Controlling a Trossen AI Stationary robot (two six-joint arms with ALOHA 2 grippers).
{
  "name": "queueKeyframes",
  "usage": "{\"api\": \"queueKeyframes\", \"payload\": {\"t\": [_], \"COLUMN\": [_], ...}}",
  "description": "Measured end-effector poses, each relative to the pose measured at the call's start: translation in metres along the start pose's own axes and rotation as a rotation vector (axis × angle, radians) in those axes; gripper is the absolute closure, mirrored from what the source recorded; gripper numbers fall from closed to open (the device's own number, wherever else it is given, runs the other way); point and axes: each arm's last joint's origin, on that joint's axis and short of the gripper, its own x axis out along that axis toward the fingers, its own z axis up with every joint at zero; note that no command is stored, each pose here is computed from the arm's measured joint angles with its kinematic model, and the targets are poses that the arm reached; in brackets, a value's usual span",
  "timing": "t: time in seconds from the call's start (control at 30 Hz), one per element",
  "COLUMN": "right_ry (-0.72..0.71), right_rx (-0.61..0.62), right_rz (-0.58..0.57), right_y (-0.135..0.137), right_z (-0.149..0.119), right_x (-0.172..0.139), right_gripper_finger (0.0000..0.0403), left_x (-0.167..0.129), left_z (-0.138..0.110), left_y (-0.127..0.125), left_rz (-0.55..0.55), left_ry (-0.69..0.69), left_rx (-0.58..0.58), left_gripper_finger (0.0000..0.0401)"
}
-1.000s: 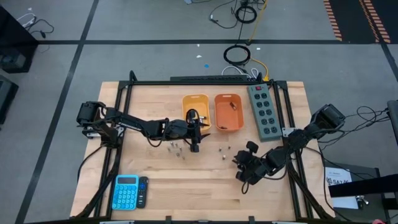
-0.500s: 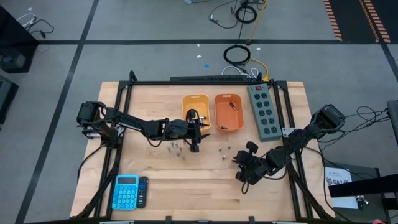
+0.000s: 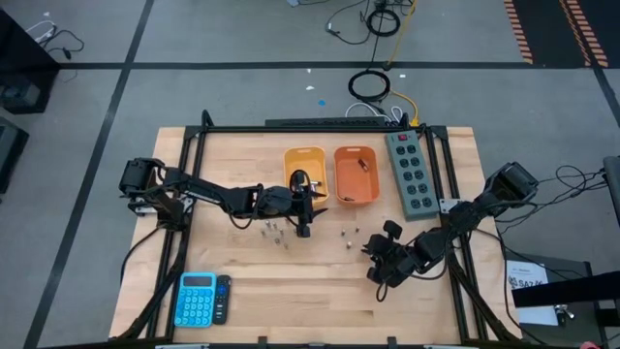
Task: Sort batteries
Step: Put the copper battery into the orange bin
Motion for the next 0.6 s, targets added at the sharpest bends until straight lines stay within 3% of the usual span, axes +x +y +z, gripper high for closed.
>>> {"api": "queueKeyframes", "payload": {"t": [0.23,0.6], "right_ry": [0.016,-0.045], "right_rx": [-0.024,-0.143], "right_rz": [-0.007,-0.191], "right_y": [-0.005,-0.023], "right_z": [0.005,0.047], "right_x": [-0.01,-0.05], "right_gripper_finger": [0.0397,0.0396], "left_x": [0.0,0.0], "left_z": [0.001,0.001], "left_y": [0.0,0.0], "left_rz": [0.002,0.002], "left_ry": [-0.009,-0.012], "left_rx": [-0.004,-0.009], "left_gripper_finger": [0.021,0.021]}}
